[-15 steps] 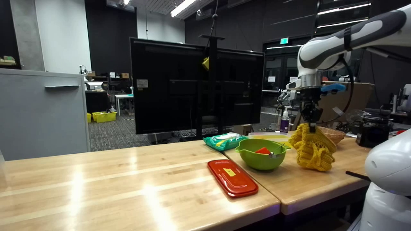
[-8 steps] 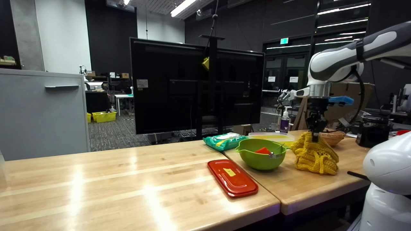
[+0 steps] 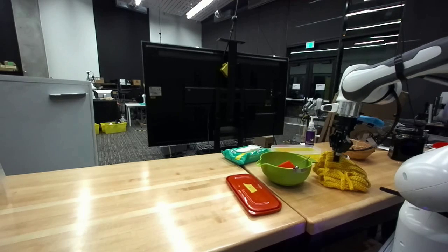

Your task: Pick the yellow cloth and wipe the table

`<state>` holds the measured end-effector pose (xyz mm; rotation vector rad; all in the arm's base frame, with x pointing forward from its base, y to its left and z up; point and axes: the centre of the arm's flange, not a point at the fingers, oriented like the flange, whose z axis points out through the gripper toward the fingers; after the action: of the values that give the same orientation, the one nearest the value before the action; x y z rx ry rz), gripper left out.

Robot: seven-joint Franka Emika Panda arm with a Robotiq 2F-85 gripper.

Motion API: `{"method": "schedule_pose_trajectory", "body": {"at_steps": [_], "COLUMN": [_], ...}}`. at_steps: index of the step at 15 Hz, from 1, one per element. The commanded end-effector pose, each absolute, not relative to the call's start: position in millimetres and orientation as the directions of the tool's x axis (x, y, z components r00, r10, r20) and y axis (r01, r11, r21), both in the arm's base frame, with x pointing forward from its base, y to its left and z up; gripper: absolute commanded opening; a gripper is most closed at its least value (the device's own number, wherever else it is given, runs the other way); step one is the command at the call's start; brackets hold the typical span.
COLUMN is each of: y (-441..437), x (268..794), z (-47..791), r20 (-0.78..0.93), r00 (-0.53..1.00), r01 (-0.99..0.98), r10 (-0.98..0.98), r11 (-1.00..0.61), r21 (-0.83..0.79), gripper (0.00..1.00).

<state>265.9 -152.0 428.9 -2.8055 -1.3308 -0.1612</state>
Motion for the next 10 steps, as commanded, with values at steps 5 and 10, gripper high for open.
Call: {"method": "schedule_pose_trajectory", "body": {"at_steps": [5, 10], "y": [-150.6, -159.9], "x": [278.4, 284.4], "z": [406.4, 378.9], "r20": [0.130, 0.141], "r00": [0.573, 0.581], "r01": [0.797, 0.794], "r10": [0.809, 0.802], "r11": [-0.587, -0.596], "r21": [0.139, 0.119], "gripper": [0.01, 0.01]}}
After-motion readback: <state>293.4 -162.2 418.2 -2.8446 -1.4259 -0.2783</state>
